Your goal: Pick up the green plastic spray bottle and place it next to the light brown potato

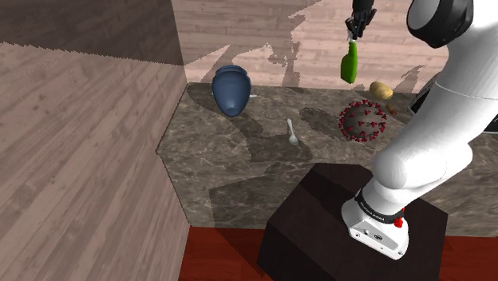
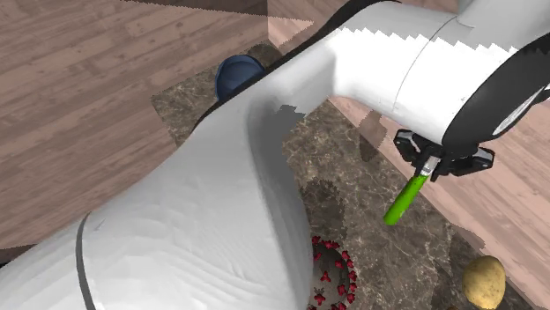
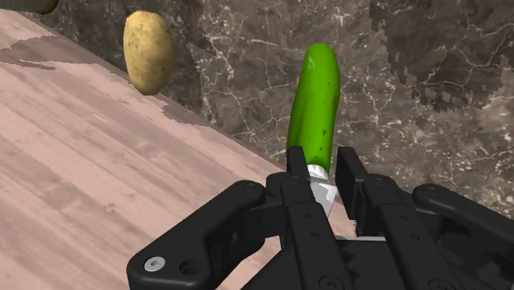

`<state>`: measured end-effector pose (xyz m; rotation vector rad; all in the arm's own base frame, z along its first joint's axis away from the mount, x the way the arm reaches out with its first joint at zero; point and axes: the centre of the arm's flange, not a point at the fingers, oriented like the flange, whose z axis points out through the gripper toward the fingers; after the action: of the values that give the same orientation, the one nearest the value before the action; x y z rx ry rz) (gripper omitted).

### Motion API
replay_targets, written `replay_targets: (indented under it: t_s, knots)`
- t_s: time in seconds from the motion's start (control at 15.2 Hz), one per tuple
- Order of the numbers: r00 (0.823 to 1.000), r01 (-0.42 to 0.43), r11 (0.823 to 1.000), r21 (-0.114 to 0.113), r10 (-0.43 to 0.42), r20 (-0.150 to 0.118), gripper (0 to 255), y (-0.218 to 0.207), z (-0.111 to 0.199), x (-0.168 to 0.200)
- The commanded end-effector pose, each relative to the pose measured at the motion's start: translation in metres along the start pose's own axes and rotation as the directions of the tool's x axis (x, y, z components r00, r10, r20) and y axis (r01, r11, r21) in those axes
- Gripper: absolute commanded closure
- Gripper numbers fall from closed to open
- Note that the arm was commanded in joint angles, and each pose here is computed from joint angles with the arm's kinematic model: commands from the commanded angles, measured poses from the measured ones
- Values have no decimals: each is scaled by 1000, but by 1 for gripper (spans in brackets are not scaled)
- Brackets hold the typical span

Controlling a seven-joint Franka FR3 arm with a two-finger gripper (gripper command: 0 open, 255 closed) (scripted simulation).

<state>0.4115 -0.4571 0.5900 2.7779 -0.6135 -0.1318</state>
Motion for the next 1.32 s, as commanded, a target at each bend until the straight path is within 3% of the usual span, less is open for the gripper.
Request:
replay_targets:
  t_s: [0.0,0.86,1.25]
  knots:
    - [1000,1,1000,0,-1,-1,255,27,6,-5]
    - [1000,1,1000,0,-1,-1,255,181,55,-49]
    - [1000,1,1000,0,-1,-1,255,171,86,-48]
